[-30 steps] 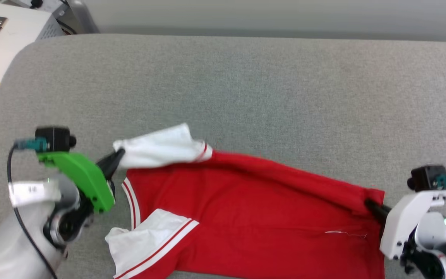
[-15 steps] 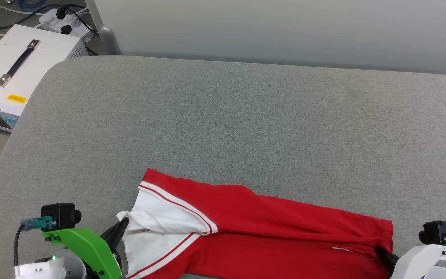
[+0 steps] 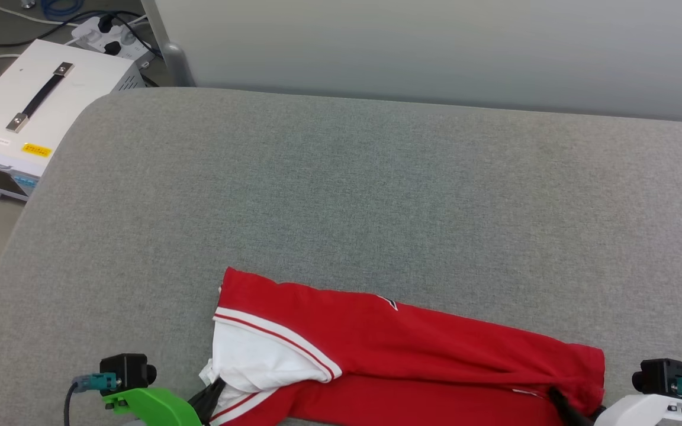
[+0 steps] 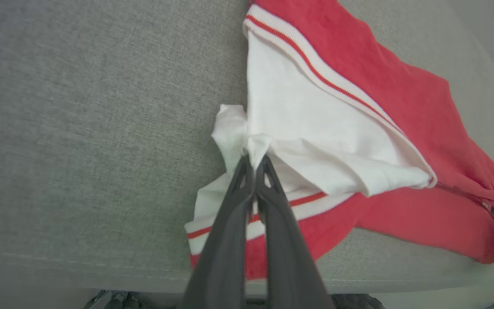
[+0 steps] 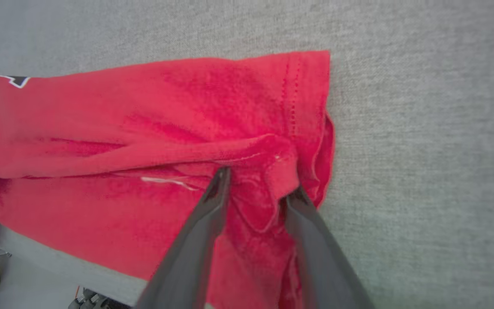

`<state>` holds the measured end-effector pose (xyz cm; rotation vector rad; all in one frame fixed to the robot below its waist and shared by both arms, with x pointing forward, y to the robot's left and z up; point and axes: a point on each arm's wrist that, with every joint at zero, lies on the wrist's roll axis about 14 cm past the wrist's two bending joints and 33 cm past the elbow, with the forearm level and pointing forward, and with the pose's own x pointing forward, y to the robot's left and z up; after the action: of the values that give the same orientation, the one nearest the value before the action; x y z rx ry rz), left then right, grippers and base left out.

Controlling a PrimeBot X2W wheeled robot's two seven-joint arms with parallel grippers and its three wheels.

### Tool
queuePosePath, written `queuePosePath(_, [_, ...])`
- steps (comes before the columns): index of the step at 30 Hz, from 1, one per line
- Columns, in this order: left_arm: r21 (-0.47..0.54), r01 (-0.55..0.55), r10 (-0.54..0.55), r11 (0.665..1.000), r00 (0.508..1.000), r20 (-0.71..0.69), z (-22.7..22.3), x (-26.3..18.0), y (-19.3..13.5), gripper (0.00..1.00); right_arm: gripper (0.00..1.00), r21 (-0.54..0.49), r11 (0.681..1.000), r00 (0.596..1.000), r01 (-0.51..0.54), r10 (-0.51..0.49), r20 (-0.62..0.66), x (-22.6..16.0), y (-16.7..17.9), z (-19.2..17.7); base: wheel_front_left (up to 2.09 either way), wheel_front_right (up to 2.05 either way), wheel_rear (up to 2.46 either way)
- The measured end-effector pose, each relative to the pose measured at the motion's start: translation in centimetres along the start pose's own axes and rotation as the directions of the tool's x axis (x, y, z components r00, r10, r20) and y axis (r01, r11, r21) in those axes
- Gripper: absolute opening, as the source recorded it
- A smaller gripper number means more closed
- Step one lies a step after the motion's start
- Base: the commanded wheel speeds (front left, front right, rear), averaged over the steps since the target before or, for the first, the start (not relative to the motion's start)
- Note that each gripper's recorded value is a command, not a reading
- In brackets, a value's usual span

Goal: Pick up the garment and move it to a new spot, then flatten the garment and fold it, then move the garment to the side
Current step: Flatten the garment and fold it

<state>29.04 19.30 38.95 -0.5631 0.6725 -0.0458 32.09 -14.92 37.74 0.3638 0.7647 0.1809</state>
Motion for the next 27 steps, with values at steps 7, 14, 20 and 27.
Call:
queuePosePath(7, [0.090, 0.037, -0.048, 0.995, 0.990, 0.131, 3.0, 1.2, -1.1, 1.00, 1.00, -0.009, 1.000, 0.996, -0.023, 0.024, 0.090, -0.5, 1.0, 1.8, 0.00, 0.00, 0.00])
queuePosePath(14, [0.222, 0.062, -0.134, 0.973, 0.936, 0.326, 7.4, 0.9, -3.4, 1.00, 1.00, -0.026, 1.000, 0.988, 0.012, -0.008, 0.155, -2.2, -0.5, 4.8, 0.00, 0.00, 0.00])
queuePosePath(20, [0.294, -0.010, -0.149, 0.956, 0.845, 0.514, 12.4, -0.7, -4.9, 1.00, 1.00, -0.034, 0.996, 0.995, 0.078, -0.076, 0.065, -3.3, -3.2, 4.7, 0.00, 0.00, 0.00])
queuePosePath(27, [0.379, -0.108, -0.191, 0.919, 0.718, 0.670, 15.7, -3.7, -6.8, 1.00, 1.00, -0.053, 0.998, 0.997, 0.044, -0.048, -0.068, -2.4, -2.4, 2.9, 0.00, 0.00, 0.00])
